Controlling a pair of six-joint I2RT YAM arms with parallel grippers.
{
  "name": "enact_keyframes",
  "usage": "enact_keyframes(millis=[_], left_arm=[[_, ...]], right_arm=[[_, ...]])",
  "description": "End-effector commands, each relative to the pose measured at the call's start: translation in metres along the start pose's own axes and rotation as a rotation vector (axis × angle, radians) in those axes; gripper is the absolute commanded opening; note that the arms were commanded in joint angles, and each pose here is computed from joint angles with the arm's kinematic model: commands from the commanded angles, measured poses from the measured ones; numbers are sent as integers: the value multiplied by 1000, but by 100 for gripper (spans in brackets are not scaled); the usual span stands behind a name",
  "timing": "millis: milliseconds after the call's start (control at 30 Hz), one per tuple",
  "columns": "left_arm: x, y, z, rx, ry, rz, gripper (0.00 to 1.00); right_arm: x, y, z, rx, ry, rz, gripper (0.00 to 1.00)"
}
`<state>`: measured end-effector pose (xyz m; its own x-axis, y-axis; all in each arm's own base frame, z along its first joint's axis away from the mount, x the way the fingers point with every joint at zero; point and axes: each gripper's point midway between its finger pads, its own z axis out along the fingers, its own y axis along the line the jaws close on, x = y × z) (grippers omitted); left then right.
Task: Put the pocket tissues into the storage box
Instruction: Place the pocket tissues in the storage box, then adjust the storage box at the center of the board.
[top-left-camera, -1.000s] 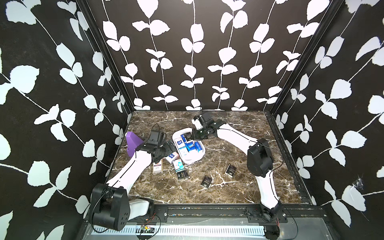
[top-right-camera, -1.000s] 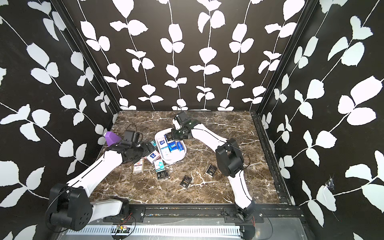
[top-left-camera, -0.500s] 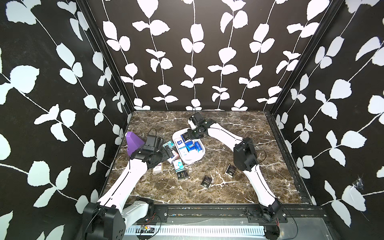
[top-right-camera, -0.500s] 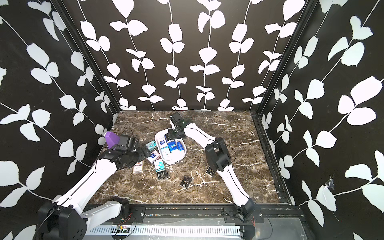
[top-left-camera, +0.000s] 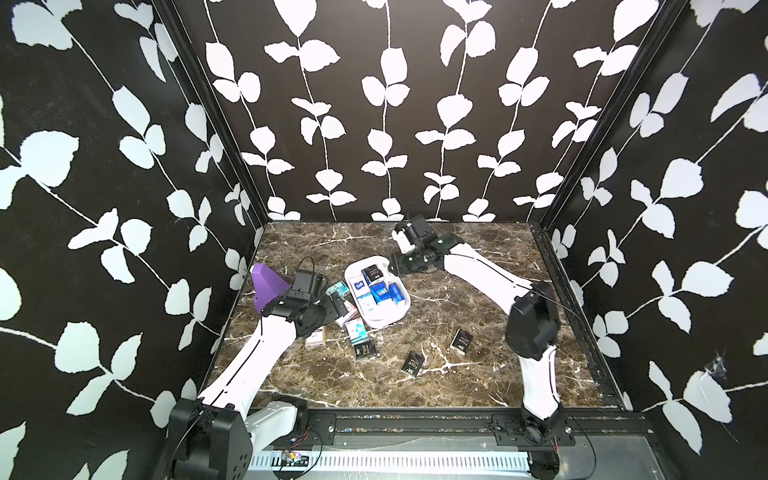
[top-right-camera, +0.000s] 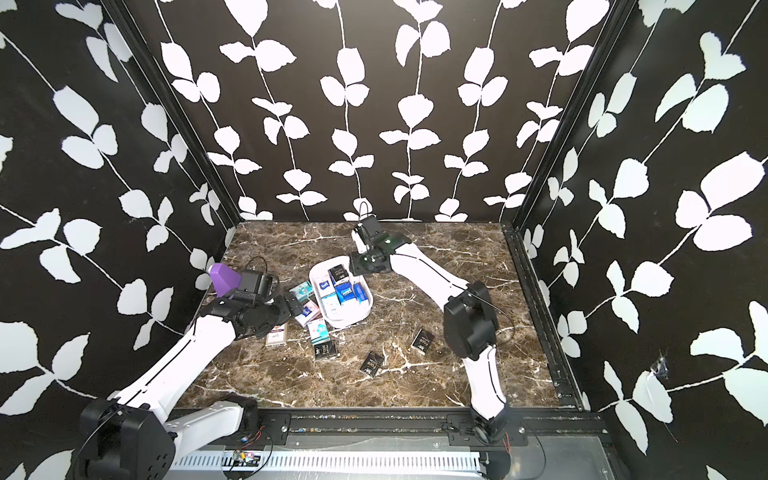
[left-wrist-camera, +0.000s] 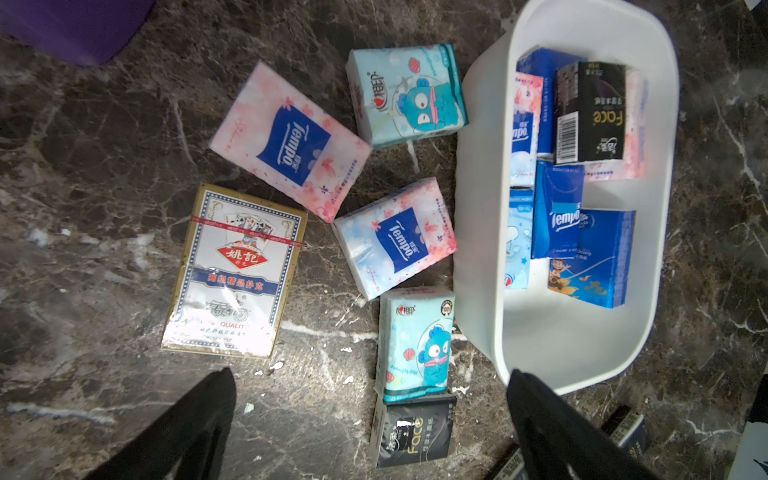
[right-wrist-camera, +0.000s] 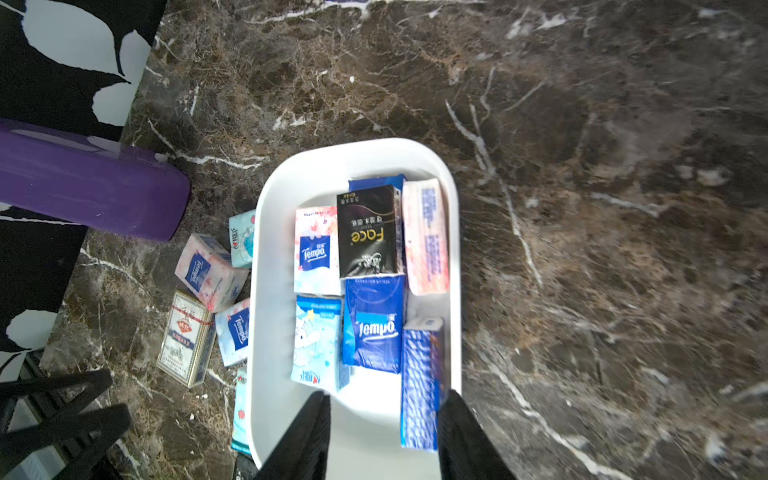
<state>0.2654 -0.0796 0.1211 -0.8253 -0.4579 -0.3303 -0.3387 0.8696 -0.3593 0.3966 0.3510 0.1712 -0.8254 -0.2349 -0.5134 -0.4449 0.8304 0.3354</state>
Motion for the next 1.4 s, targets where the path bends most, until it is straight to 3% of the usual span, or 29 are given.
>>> enact_keyframes(millis=[0, 367, 800, 933, 1133, 1367], left_arm=[[-2, -8, -1, 37, 10, -1, 99], [2, -8, -4, 29, 41, 18, 99], [1, -7, -16, 28, 21, 20, 99], [-2, -8, -20, 26, 15, 31, 99], [-1, -6, -26, 13, 17, 58, 99], [2, -9, -19, 41, 27, 46, 99]], right_arm=[[32, -19, 12, -3, 82, 14, 44], [66, -35, 44, 10, 153, 55, 42], [84, -52, 58, 76, 196, 83, 17], [85, -58, 51, 112, 179, 95, 8], [92, -68, 24, 139, 159, 118, 5], [141, -93, -20, 225, 233, 126, 5]])
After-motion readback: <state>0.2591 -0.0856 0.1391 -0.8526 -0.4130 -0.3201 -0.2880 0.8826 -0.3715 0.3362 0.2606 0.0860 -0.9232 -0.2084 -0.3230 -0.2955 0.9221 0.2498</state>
